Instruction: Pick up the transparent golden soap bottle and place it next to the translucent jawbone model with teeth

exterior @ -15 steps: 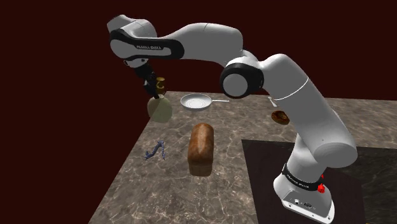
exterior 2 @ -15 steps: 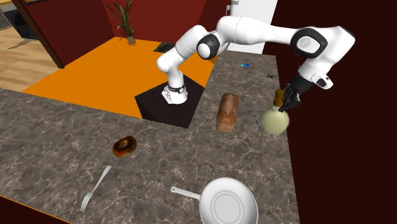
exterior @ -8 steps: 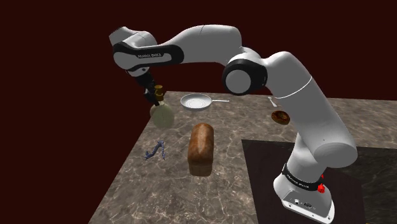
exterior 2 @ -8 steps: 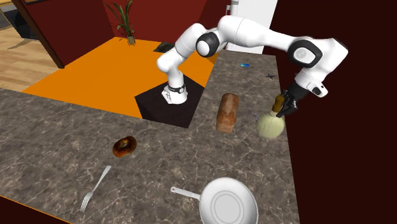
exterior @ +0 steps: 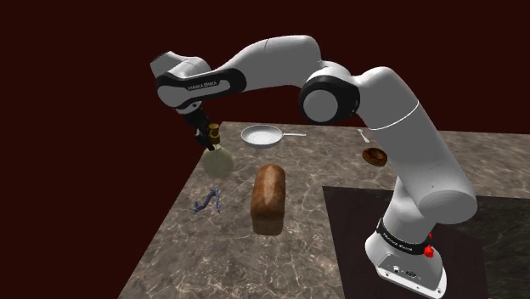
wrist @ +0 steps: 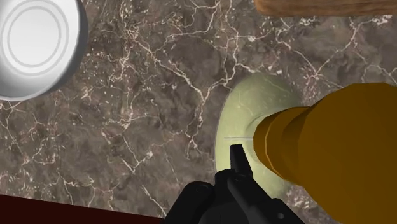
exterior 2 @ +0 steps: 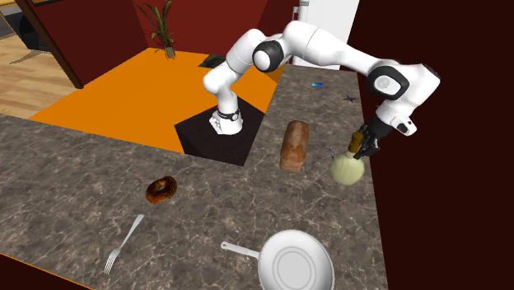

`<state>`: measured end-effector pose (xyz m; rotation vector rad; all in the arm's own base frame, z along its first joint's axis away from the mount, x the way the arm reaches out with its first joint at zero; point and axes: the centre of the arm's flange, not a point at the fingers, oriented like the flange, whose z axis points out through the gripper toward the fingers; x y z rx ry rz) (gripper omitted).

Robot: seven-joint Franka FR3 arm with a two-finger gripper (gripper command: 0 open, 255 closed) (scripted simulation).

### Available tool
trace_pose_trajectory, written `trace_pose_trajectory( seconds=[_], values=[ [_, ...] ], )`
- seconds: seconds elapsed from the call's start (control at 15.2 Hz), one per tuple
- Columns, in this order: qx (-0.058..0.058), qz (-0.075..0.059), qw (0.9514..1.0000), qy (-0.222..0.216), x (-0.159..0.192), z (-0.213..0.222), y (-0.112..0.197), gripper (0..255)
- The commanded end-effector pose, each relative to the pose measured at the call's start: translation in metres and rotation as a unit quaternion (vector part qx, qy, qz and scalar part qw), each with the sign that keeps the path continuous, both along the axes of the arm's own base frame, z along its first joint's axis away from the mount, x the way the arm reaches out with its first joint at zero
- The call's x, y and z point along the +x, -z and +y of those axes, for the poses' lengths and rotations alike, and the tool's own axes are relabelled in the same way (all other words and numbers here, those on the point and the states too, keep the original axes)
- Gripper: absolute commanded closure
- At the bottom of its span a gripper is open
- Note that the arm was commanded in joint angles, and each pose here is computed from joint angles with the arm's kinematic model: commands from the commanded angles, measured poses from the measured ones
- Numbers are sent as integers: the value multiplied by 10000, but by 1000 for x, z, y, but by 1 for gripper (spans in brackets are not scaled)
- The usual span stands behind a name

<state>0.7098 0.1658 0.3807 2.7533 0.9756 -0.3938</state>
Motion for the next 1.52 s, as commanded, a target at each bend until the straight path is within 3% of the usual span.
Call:
trace_pose_trajectory(
  seconds=[0.0,0.59,0.66,0.99,1.25,1.45],
  values=[
    [2,-6,10000,-1,1,0,10,255],
    [2,-6,10000,-1,1,0,18,255],
    [1,-6,10000,-1,1,0,18,0],
    [1,-6,10000,0,1,0,18,0],
    [2,-6,10000,-1,10,13,-29,0],
    [2,-6,10000,-1,10,13,-29,0]
  ],
)
